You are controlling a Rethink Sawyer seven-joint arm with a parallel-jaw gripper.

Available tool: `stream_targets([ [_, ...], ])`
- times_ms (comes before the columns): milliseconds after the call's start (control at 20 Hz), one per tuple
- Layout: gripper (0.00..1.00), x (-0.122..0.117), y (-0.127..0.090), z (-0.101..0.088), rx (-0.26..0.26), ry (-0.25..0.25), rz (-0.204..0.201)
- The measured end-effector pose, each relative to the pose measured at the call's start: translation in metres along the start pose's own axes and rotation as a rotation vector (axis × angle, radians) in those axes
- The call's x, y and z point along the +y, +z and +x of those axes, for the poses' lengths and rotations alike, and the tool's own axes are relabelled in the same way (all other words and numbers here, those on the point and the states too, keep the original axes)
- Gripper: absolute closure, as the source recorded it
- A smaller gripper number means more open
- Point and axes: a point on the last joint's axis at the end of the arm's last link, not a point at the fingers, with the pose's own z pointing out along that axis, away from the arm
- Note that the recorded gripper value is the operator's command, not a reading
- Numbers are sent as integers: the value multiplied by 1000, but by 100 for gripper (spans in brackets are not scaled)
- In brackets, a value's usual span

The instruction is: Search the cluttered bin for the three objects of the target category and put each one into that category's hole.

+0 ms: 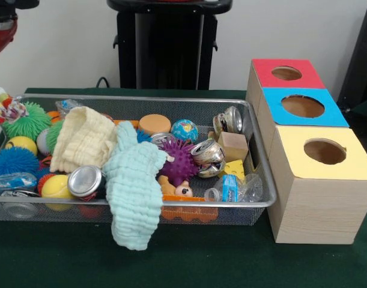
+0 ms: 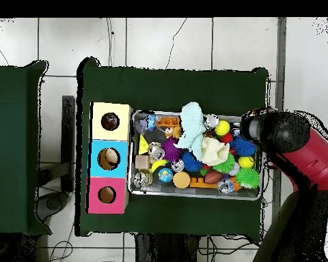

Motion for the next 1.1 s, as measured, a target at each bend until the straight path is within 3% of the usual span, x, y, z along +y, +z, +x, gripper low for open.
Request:
stream_targets([
  [450,100,-13,-14,-14,6,14,66],
  [650,100,-12,-35,-10,31,5,112],
  [900,100,-1,-60,0,35,-17,127],
  [1100,100,19,-81,11,27,-25,114],
])
